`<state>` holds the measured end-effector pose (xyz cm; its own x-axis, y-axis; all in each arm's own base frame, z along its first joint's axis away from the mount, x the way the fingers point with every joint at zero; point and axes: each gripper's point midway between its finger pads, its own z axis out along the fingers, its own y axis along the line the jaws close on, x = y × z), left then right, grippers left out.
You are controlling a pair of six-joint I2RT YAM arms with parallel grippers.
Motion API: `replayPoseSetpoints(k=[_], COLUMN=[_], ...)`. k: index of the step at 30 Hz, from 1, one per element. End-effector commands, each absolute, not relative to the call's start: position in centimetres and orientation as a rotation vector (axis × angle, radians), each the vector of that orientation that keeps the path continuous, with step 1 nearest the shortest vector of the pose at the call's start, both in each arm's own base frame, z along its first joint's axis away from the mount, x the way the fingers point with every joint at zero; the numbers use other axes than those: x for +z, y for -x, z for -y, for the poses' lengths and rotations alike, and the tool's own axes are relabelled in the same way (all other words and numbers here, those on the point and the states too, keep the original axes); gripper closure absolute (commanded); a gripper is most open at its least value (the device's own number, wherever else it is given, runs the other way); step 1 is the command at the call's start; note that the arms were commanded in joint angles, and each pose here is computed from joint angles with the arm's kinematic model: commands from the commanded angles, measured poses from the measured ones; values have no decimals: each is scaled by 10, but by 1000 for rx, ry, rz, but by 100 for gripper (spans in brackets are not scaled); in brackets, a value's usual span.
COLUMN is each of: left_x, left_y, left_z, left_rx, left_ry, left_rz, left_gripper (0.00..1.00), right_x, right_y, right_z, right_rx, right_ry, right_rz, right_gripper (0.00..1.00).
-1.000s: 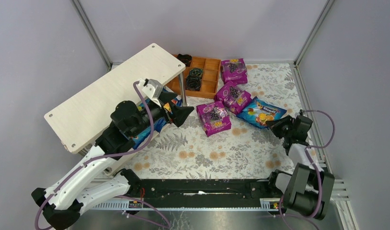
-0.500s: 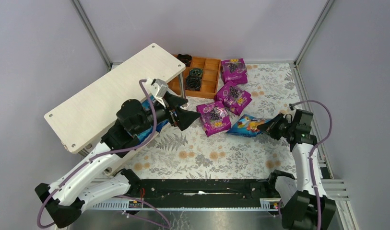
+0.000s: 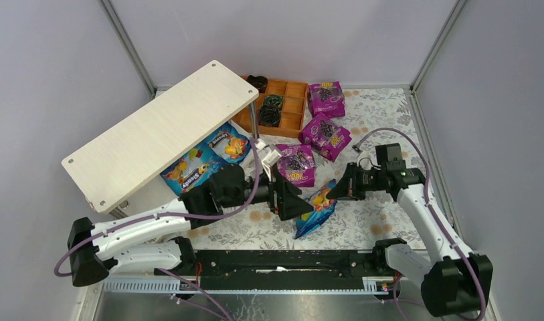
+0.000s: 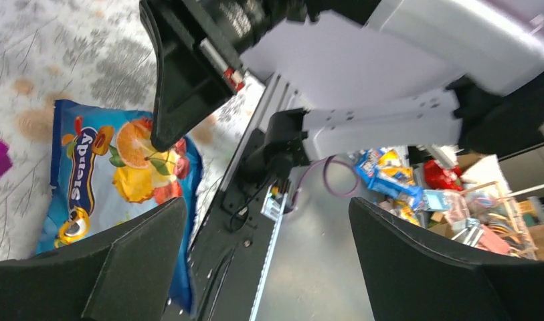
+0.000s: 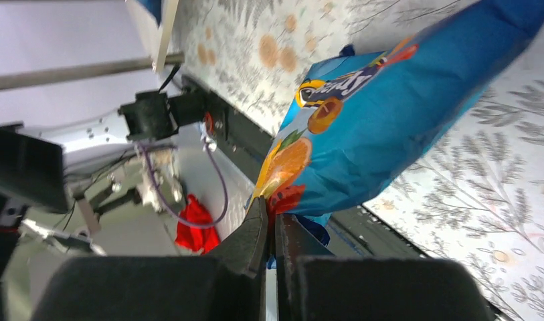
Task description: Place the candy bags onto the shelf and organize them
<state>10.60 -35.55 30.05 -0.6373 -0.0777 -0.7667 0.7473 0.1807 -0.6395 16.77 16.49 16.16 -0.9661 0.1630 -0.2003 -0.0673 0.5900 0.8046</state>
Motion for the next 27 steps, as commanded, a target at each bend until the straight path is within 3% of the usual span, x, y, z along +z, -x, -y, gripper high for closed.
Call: replayPoseSetpoints(k=[1, 8, 17, 27], left_x=[274, 199, 164, 150], left_y=[-114, -123, -128, -142], left_z=[359, 356, 372, 375], left_rx=[-1266, -858, -766, -692], left_ry=[-630, -722, -746, -706], left_rz=[-1860, -2085, -2171, -2162], left_gripper=[4, 9, 14, 53], right_x=[220, 223, 217, 199], right_y=[-169, -185, -201, -207], right_z=[-198, -209, -214, -212], right_rx=[1575, 1600, 1625, 1572], right_ry=[187, 236, 147, 81], right_rz=[-2405, -2386, -2374, -2418], right_gripper=[100, 100, 100, 100])
